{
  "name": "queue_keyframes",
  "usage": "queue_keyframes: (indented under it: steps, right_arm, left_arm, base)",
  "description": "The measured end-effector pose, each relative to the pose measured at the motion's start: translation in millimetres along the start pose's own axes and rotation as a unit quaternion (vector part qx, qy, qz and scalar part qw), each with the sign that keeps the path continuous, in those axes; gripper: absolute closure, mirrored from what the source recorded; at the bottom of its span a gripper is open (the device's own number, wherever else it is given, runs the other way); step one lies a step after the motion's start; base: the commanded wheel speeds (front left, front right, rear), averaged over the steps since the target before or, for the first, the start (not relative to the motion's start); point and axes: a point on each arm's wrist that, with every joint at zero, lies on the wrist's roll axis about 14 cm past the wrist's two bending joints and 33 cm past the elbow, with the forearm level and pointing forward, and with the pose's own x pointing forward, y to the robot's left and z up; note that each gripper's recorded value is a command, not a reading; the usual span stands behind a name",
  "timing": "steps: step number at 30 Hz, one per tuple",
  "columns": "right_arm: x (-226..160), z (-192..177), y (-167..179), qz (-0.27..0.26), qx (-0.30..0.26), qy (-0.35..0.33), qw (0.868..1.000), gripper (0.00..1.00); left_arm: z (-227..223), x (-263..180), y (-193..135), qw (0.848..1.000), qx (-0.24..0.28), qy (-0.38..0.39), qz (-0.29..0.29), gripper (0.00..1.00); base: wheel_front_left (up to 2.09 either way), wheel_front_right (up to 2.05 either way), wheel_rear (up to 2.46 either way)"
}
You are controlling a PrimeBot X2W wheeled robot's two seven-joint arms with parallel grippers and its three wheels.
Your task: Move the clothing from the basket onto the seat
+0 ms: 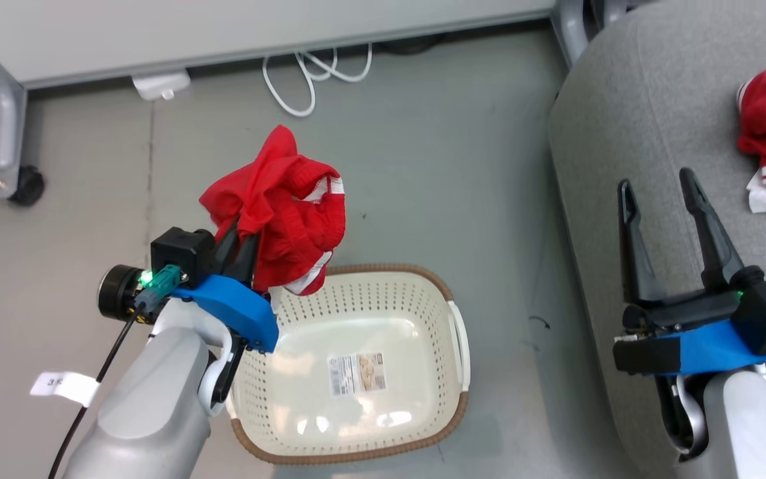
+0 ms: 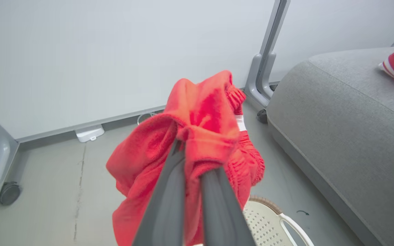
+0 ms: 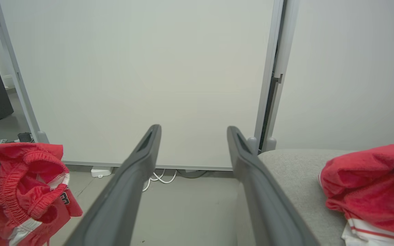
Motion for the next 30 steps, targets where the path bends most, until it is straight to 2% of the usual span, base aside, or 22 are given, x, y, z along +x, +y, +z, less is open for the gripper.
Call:
queue_keyframes:
  steps: [13, 30]
  right_arm:
    - [-29, 37, 14, 0.012, 0.009, -0.030, 0.999, 0.00]
    - [-44, 46, 24, 0.021, 0.031, -0.037, 0.999, 0.00]
  left_arm:
    - [95, -36, -24, 0.990, 0.027, -0.134, -0.016, 1.00]
    - [175, -52, -84, 0.968, 0.080, -0.217, -0.101, 1.00]
  base:
    - [0.00, 0.00, 0.00]
    - [0.00, 0.00, 0.00]
